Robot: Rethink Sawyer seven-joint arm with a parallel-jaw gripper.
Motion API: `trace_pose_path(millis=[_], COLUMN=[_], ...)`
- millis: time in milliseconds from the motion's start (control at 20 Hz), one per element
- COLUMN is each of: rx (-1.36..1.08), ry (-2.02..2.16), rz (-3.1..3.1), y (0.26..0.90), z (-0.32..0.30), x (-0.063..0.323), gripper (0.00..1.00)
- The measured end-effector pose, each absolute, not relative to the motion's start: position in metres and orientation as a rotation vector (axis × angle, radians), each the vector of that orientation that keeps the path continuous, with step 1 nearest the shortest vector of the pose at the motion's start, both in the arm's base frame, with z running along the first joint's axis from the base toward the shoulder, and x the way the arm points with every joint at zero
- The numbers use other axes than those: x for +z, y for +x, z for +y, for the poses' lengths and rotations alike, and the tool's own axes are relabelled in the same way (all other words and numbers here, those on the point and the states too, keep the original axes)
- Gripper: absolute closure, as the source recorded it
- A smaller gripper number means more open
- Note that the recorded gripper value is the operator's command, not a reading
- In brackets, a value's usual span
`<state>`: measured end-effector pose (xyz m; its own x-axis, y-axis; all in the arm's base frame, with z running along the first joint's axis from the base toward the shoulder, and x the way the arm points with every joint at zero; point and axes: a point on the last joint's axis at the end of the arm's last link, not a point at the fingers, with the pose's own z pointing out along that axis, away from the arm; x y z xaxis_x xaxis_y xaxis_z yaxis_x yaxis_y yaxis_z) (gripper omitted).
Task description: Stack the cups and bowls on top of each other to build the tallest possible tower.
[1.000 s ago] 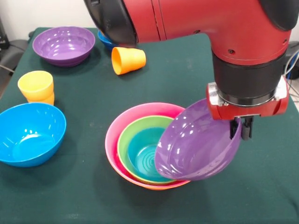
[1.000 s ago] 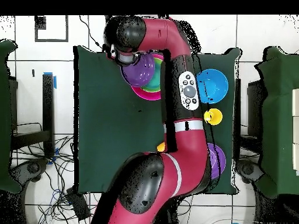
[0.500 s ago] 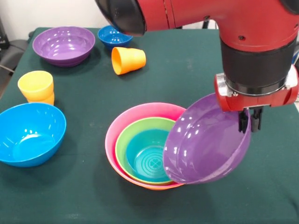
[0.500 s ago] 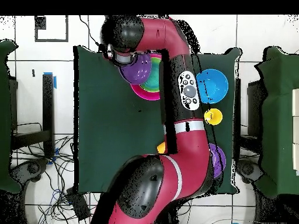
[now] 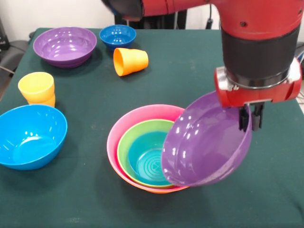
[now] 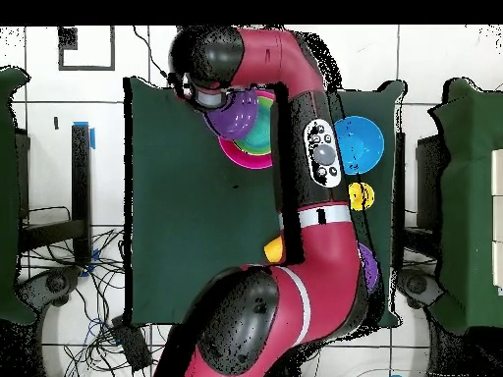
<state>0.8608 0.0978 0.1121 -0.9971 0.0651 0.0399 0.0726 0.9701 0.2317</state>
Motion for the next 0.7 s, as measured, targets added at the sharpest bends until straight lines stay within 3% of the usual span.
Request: trace_pose_path(millis=[300,700], rx=[-0.347,-0.252], ry=[-0.130,-0.079], rz=[-3.107,-3.100], y=[0.857,0.832], z=[0.090,0.085], x=[0.083,0.075], gripper=[1.00,1.00])
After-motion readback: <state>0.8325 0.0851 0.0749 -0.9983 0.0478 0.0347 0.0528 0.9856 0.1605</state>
